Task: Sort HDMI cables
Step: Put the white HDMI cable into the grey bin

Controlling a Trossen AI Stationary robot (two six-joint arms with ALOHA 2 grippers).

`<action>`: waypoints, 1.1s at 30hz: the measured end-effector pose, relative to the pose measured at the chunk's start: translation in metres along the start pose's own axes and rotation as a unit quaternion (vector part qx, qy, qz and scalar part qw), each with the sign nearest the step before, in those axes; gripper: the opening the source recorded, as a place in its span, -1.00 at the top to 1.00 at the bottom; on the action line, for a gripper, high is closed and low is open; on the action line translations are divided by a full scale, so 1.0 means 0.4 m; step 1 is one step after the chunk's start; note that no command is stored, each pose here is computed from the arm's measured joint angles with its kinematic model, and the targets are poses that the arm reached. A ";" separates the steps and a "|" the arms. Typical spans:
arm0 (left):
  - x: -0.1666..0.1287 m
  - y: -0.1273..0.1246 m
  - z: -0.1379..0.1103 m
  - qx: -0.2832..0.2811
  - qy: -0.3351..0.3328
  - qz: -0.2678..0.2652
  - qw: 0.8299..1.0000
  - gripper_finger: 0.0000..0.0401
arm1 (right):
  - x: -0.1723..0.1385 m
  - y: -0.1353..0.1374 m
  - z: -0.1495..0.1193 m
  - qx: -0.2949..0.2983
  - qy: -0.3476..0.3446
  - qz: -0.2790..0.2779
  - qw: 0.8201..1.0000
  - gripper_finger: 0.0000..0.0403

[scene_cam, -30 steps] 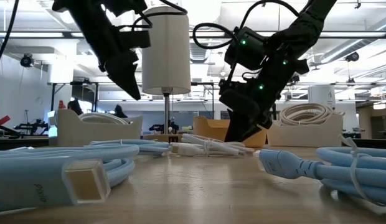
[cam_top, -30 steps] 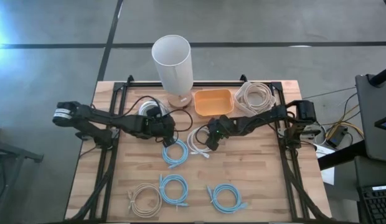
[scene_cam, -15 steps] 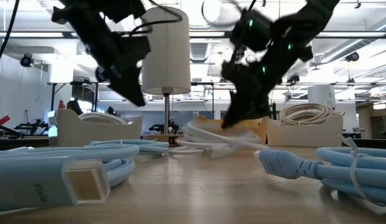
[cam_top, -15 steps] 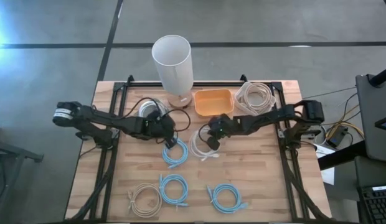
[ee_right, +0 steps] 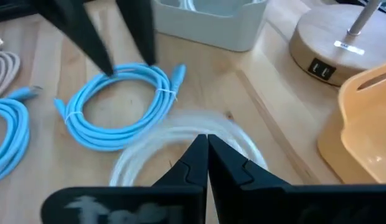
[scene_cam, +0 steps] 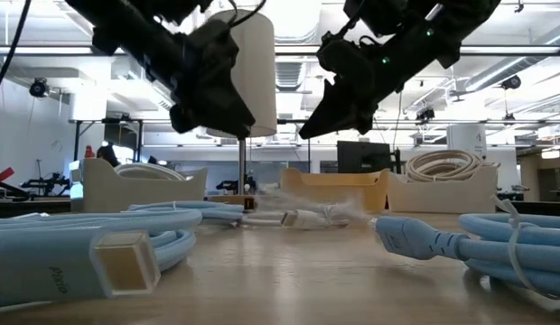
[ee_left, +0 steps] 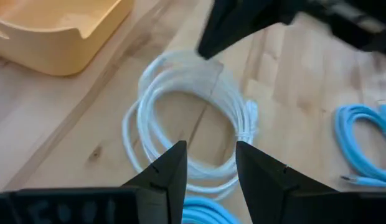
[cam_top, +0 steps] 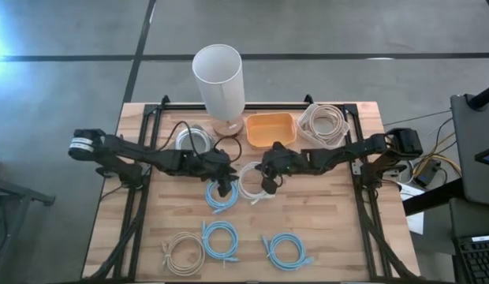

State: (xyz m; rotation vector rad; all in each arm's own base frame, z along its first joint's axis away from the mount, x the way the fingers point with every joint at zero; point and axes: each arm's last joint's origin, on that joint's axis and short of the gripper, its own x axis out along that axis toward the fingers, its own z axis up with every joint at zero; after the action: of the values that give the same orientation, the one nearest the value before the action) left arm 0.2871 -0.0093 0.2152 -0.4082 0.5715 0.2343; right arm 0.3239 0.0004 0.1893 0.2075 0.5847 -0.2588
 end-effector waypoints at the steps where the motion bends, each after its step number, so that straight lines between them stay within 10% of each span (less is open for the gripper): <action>1: 0.007 0.002 -0.004 0.000 0.003 0.006 1.000 0.32 | 0.000 0.002 -0.001 -0.001 0.000 -0.001 1.000 0.97; 25: 0.141 0.060 -0.034 -0.026 0.009 0.041 0.999 0.32 | 0.006 -0.066 -0.028 0.017 0.081 -0.055 0.995 0.96; 33: 0.131 0.057 -0.024 -0.032 0.001 0.037 0.999 0.32 | 0.008 -0.069 -0.017 -0.065 0.065 -0.050 0.995 0.96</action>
State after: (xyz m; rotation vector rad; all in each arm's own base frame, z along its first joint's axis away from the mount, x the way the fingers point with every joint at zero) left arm 0.3180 0.0121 0.1710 -0.4500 0.5817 0.3236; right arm 0.3146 -0.0245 0.1787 0.0699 0.7404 -0.3038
